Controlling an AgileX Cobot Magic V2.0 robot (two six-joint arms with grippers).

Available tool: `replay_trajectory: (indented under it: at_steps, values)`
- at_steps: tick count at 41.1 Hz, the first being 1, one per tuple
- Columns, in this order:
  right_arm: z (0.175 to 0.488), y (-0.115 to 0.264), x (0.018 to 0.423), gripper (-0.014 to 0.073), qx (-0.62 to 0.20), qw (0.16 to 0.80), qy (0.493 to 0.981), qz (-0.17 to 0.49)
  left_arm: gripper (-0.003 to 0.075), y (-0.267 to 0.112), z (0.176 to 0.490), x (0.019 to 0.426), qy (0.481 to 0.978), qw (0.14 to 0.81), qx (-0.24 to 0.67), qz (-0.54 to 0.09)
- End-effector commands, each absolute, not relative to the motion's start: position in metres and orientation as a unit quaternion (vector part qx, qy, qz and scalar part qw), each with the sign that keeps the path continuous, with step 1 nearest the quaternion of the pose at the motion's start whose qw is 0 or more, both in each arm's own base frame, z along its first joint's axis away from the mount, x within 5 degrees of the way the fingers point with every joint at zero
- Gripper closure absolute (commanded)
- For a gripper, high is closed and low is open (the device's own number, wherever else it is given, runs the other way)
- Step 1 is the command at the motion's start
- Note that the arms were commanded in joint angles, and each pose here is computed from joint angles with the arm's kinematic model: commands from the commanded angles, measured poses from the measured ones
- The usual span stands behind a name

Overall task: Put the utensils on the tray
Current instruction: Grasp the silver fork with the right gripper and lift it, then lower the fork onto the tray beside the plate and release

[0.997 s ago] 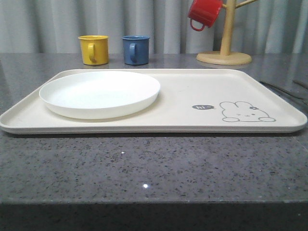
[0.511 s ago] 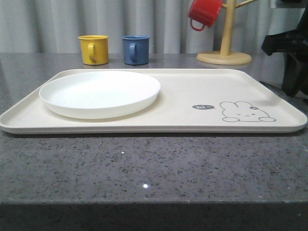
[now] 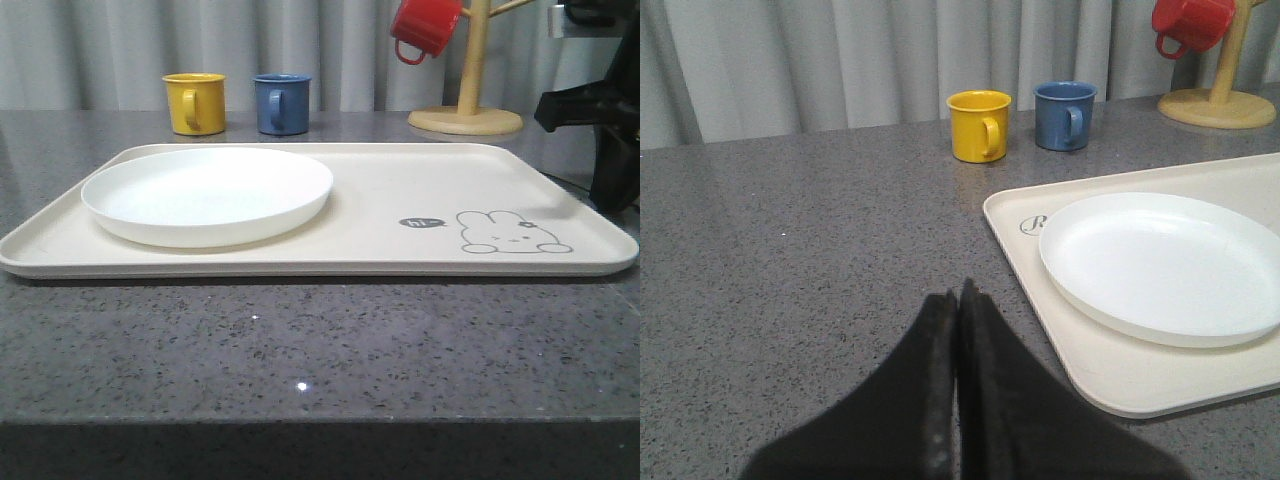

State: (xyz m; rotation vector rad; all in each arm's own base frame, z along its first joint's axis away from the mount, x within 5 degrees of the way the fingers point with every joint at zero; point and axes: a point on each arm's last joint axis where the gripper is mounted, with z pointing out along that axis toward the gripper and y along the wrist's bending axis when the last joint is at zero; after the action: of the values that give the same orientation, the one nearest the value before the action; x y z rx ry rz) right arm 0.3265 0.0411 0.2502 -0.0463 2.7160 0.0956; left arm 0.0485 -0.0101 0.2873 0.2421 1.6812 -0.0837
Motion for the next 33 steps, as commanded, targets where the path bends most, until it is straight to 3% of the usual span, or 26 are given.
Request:
replay_trajectory:
  at_steps: [1,11,18,25,33]
  values:
    - [0.275,0.040,0.327,0.0610,-0.022,0.257,0.966,0.034,0.0738,-0.010,0.302,0.049,0.711,0.695,0.096,-0.046]
    - [0.327,0.036,0.316,0.0610,-0.005,0.267,0.963,0.017,0.0738,-0.010,0.302,0.049,0.711,0.695,0.096,-0.046]
    - [0.369,0.060,0.306,0.0610,-0.019,0.279,0.959,0.035,0.0738,-0.010,0.302,0.049,0.711,0.695,0.096,-0.046]
    - [0.382,0.103,0.302,0.0610,-0.039,0.289,0.954,0.072,0.0738,-0.010,0.302,0.049,0.710,0.696,0.096,-0.046]
    - [0.369,0.162,0.303,0.0610,-0.083,0.264,0.956,0.098,0.0738,-0.010,0.302,0.049,0.710,0.696,0.096,-0.046]
